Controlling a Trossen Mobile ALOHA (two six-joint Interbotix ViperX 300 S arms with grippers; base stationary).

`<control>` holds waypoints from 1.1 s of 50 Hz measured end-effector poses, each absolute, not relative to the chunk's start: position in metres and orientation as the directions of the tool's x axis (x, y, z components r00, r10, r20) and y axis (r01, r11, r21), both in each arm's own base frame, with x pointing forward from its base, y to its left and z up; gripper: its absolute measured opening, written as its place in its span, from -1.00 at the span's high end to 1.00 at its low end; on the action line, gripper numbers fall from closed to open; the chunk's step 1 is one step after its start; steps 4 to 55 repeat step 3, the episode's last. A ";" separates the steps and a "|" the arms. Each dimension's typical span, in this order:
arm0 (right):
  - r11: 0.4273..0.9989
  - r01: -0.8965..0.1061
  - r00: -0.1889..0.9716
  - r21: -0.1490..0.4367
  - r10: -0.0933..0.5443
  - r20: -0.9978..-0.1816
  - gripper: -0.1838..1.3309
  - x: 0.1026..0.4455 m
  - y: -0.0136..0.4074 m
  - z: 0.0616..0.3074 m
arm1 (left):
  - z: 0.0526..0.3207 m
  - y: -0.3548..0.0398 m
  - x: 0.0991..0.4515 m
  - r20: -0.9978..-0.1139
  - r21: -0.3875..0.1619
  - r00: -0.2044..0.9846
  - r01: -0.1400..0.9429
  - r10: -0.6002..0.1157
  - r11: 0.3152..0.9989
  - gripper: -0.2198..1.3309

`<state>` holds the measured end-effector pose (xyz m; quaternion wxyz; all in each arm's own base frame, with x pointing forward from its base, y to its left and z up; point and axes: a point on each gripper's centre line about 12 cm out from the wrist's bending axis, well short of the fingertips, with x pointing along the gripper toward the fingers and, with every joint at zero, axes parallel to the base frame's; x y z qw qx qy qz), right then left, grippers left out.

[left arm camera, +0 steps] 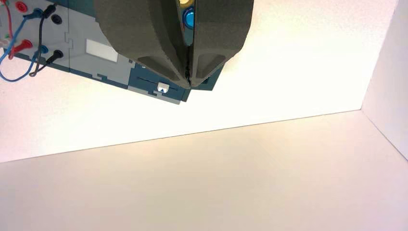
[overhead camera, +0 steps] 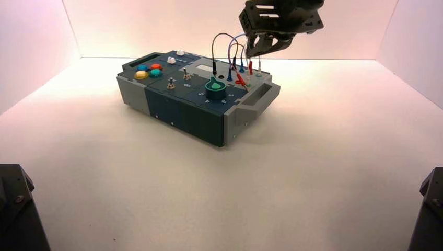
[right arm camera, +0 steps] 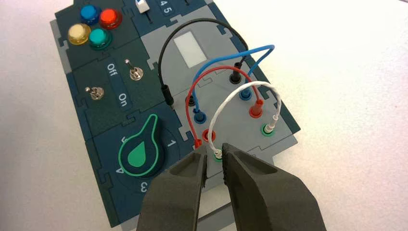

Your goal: Insert the white wire.

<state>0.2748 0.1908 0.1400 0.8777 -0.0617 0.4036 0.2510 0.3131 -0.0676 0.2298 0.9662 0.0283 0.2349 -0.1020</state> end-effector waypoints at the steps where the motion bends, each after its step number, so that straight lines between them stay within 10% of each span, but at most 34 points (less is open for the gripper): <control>1: 0.866 -0.491 0.549 0.094 0.392 -0.738 0.25 0.275 0.191 0.141 | 0.230 -0.068 0.313 -0.460 0.008 0.869 0.211 -0.184 0.977 0.93; 55: 0.867 -0.490 0.550 0.096 0.392 -0.737 0.25 0.275 0.191 0.141 | 0.229 -0.068 0.313 -0.460 0.007 0.869 0.210 -0.183 0.978 0.93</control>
